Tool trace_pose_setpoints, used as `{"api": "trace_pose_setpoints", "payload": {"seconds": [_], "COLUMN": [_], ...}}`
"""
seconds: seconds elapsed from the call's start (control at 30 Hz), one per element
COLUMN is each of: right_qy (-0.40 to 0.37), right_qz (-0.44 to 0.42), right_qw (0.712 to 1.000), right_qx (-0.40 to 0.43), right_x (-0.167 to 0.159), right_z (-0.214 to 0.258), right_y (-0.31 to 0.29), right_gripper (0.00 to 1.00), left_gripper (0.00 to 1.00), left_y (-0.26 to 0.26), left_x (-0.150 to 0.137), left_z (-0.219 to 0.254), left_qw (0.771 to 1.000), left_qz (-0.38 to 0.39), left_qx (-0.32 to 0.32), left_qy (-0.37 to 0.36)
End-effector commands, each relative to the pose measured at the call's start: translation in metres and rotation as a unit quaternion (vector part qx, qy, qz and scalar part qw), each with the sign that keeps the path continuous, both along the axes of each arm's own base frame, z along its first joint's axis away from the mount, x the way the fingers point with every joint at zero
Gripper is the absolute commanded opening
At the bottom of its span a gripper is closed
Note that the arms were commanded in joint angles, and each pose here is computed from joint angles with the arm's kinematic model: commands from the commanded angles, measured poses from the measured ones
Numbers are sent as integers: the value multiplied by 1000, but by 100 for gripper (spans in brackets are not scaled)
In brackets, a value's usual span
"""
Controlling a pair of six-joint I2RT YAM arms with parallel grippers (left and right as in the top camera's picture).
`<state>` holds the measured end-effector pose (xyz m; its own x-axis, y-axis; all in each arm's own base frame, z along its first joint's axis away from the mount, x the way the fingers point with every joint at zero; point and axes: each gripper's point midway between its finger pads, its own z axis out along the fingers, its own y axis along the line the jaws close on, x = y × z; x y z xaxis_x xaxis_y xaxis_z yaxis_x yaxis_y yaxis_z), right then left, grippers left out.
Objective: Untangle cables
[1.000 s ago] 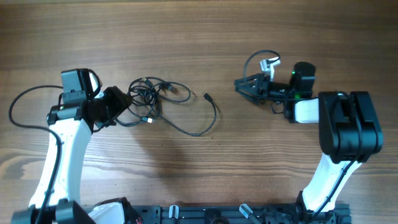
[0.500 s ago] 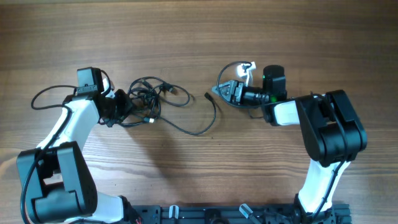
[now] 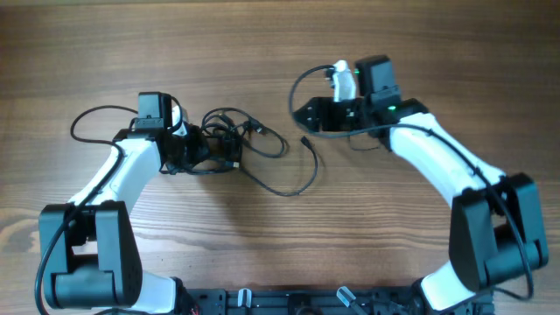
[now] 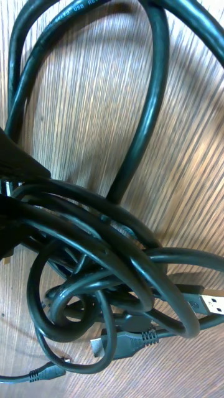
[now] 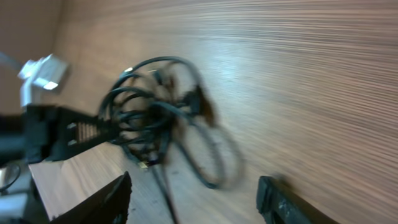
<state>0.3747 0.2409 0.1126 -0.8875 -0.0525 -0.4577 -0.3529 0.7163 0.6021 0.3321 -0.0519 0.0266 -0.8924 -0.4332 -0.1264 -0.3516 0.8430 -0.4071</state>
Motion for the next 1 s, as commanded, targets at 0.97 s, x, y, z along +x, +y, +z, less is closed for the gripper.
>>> {"api": "trace_pose_setpoints", "payload": {"seconds": [0.97], "right_qy": [74], "right_qz": [-5], "right_qw": [994], "right_qx": [76], "right_x": [-40], "right_z": [-81], "right_y": [158], "right_gripper": [46], "left_gripper": [4], "left_y": [-12], "left_x": [-11], "left_z": [-15], "left_qw": [1000], "left_qz": [-5], "left_qx": [-1], "left_qy": [19]}}
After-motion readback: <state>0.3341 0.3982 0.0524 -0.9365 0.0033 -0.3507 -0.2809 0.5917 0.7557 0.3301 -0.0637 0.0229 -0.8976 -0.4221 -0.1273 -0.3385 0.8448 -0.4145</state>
